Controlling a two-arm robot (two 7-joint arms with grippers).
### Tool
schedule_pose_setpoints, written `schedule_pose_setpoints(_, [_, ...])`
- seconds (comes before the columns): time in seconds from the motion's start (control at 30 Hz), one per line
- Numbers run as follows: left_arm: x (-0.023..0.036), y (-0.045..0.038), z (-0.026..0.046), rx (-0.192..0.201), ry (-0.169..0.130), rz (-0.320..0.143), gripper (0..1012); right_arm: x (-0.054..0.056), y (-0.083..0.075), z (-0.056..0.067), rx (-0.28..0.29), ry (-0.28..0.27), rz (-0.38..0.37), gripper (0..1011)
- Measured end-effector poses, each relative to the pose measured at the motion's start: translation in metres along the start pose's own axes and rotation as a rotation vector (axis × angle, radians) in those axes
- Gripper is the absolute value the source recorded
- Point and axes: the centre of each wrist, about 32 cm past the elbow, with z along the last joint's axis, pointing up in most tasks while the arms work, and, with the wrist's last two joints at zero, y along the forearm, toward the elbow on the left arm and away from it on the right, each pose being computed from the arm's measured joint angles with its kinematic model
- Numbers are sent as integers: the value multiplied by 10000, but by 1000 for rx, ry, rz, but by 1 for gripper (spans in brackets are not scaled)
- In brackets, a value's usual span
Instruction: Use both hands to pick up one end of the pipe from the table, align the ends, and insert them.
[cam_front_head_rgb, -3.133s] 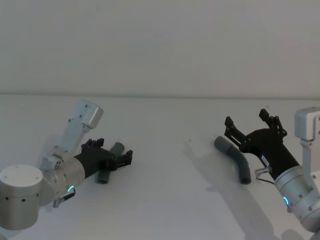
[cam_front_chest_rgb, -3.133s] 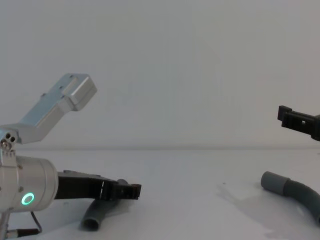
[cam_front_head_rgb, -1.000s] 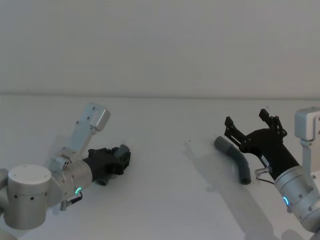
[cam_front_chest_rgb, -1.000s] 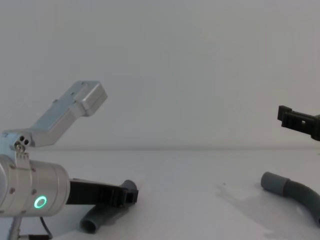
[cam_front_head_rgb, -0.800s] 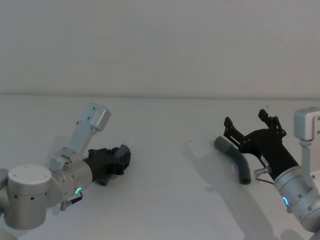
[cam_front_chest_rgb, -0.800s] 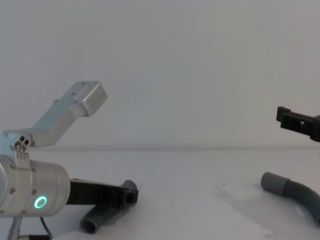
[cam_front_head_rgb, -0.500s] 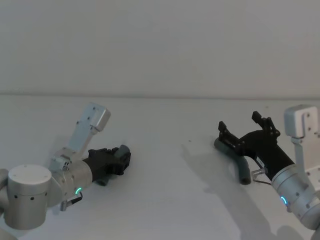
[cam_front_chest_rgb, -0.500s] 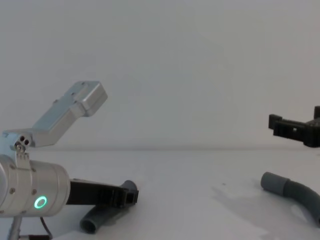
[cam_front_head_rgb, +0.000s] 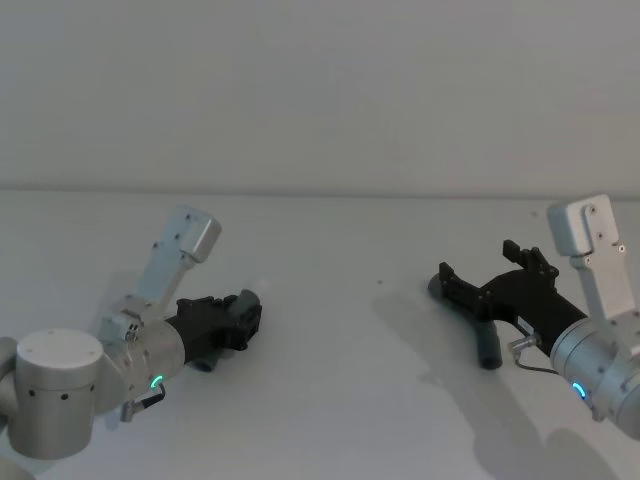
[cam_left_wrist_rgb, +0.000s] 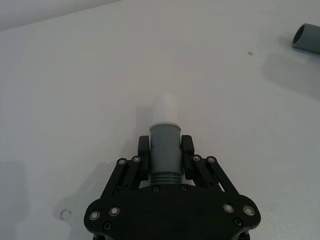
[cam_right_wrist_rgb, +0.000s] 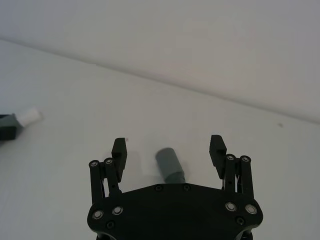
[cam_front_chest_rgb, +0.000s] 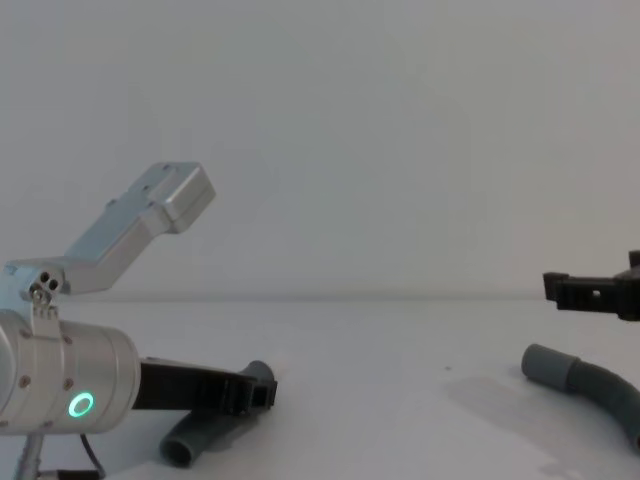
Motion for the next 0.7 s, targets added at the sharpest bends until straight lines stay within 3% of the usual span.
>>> schedule_pose_setpoints(0.3, [0,0,0,0,0,0,356,98,20,73,-84,47,-20,1002])
schedule_pose_setpoints(0.7, [0,0,0,0,0,0,356,156,57,44,-155,85,-24,1002])
